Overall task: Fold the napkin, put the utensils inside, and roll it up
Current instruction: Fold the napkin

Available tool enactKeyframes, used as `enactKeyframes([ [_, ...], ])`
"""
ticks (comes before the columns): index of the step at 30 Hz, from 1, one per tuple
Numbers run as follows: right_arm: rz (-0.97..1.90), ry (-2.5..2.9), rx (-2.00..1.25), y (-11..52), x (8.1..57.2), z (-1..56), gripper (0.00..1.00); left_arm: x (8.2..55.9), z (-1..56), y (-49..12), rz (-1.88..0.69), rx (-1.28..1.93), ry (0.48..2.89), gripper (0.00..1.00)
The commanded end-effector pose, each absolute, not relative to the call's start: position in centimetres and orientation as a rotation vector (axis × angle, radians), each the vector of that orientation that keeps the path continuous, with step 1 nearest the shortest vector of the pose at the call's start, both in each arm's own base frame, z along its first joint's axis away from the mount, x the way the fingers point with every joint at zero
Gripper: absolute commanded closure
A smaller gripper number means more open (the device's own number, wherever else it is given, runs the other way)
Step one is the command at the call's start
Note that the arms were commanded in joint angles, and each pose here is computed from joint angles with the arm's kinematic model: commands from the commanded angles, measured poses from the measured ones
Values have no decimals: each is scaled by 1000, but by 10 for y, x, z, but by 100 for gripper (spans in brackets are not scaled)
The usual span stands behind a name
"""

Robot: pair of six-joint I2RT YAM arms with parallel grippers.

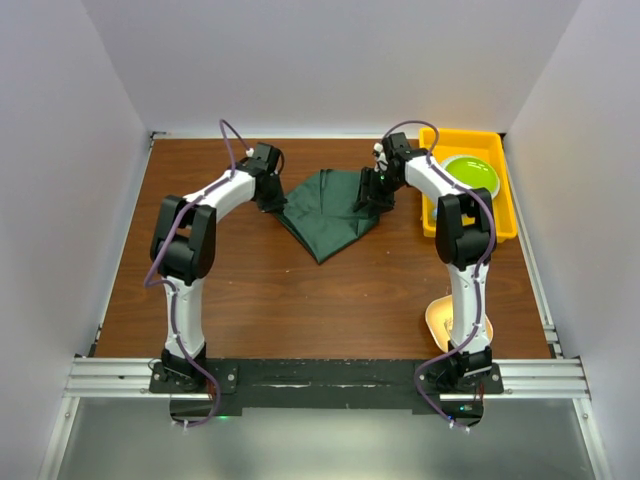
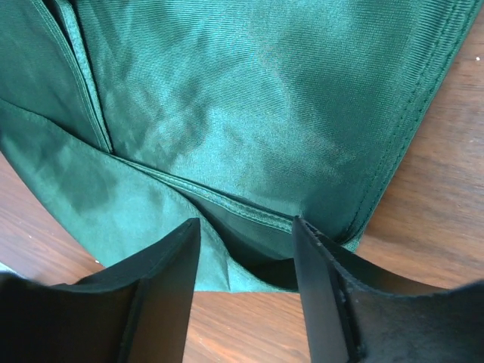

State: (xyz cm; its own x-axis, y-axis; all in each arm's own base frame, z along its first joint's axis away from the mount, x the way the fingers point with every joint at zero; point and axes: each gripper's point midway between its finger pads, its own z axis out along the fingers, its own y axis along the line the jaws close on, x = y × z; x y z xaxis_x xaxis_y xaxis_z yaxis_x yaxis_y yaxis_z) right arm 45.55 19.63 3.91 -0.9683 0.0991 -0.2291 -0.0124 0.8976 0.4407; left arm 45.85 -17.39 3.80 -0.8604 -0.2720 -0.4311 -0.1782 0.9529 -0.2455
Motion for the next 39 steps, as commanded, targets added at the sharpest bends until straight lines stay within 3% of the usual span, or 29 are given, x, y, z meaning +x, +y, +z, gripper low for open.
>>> enactKeyframes([
  [1, 715, 2797, 28, 198, 445, 62, 49, 466, 59, -163, -285, -318, 2573, 89],
  [10, 671, 2807, -1, 187, 441, 62, 53, 465, 56, -160, -285, -327, 2587, 89],
  [15, 711, 2732, -14, 194, 455, 91, 51, 465, 61, -163, -306, -321, 2579, 86],
  [26, 742, 2690, 5, 203, 481, 92, 43, 464, 94, -153, -258, -306, 2518, 64],
  [28, 733, 2700, 8, 202, 483, 84, 43, 465, 103, -159, -311, -293, 2495, 66],
  [31, 731, 2720, 5, 201, 482, 74, 43, 462, 115, -173, -430, -284, 2467, 76],
  [39, 752, 2760, -11, 201, 474, 59, 42, 462, 89, -208, -667, -267, 2505, 80],
])
